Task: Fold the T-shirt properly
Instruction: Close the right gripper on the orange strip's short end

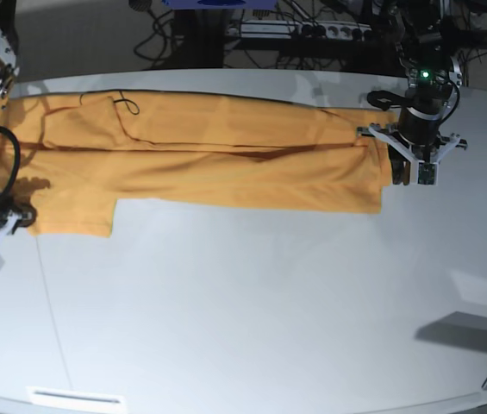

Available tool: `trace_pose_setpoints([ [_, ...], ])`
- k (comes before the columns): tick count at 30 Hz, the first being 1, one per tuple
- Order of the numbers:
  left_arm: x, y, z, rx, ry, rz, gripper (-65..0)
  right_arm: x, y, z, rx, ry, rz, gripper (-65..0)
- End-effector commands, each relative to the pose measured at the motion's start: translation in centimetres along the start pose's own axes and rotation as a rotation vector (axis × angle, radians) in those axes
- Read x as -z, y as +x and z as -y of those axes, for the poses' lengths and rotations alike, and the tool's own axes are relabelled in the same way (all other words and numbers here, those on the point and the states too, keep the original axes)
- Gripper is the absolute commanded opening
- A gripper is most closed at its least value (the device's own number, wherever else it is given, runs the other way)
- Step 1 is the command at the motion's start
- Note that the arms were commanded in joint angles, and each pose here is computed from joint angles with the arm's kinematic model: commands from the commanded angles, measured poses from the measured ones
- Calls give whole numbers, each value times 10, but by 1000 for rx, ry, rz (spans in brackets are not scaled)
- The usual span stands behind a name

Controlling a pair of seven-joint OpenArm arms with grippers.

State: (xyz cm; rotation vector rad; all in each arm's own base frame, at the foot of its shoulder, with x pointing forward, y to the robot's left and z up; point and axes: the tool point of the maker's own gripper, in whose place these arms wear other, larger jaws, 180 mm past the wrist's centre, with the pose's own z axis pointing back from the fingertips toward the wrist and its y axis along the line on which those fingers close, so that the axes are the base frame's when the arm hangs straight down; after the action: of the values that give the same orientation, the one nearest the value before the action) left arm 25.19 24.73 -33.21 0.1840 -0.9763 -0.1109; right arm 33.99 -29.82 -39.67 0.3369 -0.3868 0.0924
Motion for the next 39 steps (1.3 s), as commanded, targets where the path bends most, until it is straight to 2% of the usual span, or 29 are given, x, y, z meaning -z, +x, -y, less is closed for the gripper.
trace_pose_setpoints([
  [1,-2,11,-4,10,9,41,-574,-21,20,7,-35,-37,55,-644],
  [6,-1,14,-3,10,9,47,-574,-42,24,8,-76,-92,101,-644],
  [12,0,14,-3,10,7,47,-574,-37,5,10,-71,-98,67,-644],
  [15,2,8,-3,4,6,32,-574,-32,-4,1,-63,-49,76,-644],
  [21,6,-4,-3,-5,1,-1,-574,-46,-2,-24,-148,-20,152,-644],
  [31,9,-2,-5,-2,2,3,-574,-66,1,-81,-188,211,312,-644],
  [39,11,-6,-16,36,9,-16,-574,-70,-13,-96,-121,279,321,-644],
])
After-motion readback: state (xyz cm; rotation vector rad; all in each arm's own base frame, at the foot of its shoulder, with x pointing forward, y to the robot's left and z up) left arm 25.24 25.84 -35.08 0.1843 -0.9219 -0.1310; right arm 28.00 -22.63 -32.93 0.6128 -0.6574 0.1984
